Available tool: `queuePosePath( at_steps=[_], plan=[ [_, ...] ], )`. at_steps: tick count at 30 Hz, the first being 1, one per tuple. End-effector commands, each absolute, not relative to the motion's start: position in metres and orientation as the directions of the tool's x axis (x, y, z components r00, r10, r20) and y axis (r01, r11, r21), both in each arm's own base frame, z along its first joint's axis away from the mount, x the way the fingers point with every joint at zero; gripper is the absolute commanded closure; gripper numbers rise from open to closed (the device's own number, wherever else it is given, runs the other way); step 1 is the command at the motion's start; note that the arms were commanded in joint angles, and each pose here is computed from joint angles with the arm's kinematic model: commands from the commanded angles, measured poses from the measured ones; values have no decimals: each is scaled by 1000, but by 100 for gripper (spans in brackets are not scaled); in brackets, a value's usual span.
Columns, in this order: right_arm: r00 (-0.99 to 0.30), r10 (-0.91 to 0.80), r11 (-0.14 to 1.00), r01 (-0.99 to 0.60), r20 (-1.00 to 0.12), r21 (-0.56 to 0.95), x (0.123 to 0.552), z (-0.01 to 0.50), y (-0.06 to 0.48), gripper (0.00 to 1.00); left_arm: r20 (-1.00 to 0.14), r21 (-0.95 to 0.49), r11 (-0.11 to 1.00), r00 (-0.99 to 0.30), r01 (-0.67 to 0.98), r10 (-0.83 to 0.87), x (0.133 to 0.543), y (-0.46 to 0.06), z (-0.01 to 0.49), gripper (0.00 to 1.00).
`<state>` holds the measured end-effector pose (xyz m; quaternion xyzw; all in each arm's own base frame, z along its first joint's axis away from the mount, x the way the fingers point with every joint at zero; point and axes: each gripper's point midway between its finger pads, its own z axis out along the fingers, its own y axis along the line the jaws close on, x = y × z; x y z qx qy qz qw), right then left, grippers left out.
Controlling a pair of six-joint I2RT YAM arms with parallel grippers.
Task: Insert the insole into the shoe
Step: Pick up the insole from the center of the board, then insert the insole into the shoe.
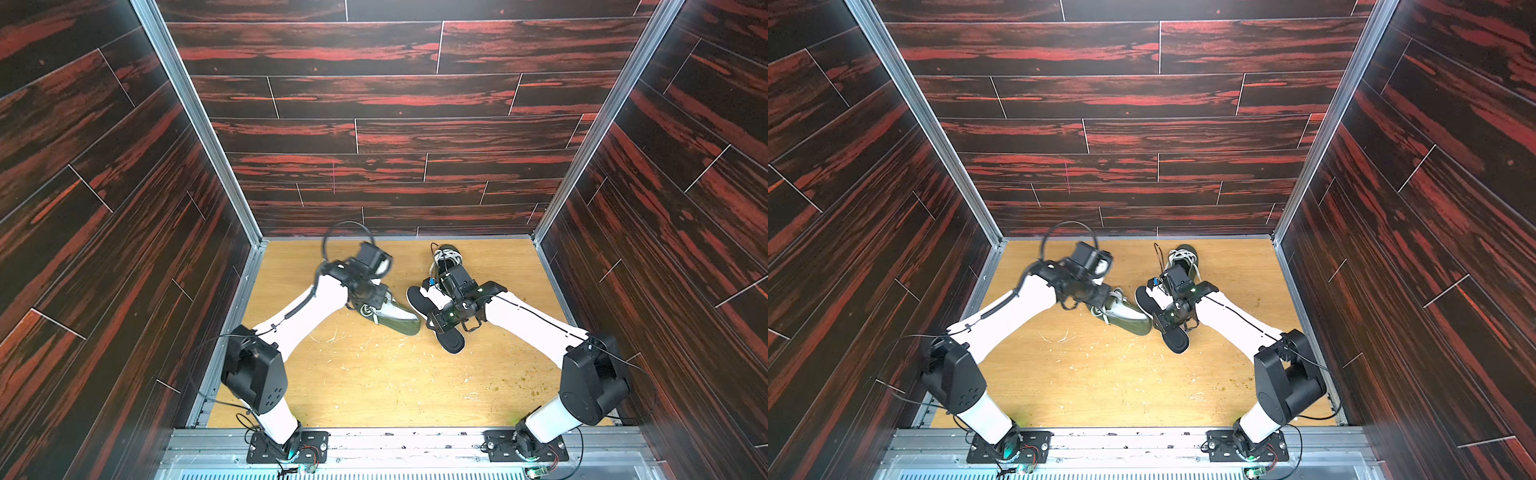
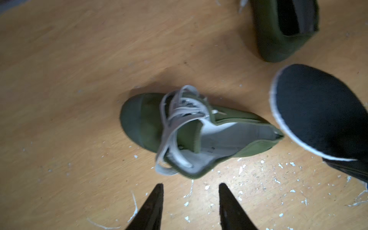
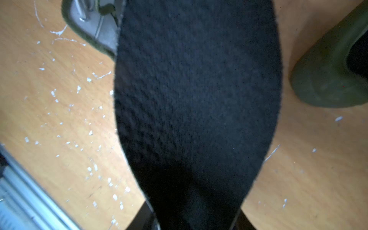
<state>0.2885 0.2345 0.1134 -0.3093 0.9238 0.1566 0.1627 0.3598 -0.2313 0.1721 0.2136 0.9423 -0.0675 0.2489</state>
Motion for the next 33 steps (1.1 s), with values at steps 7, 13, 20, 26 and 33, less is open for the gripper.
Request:
queuePosePath(
  at_steps=[7,13,20,26,33],
  plan=[
    [-793,-504,773,-591,-342,231,279,111,230,57,-411,166,893,-793,419,449,380,-237,135,52],
    [-790,-506,769,-595,-347,235,278,113,231,57,-377,206,885,-801,417,465,388,-236,116,55],
    [-791,-510,760,-599,-339,252,275,115,233,59,-369,204,881,-800,428,474,393,-243,105,67],
    [-792,-514,759,-599,-329,257,269,115,230,59,-367,214,875,-795,434,484,396,-243,105,81],
    [-791,-517,752,-602,-326,268,264,116,230,59,-363,234,862,-782,450,506,396,-242,110,97]
  ],
)
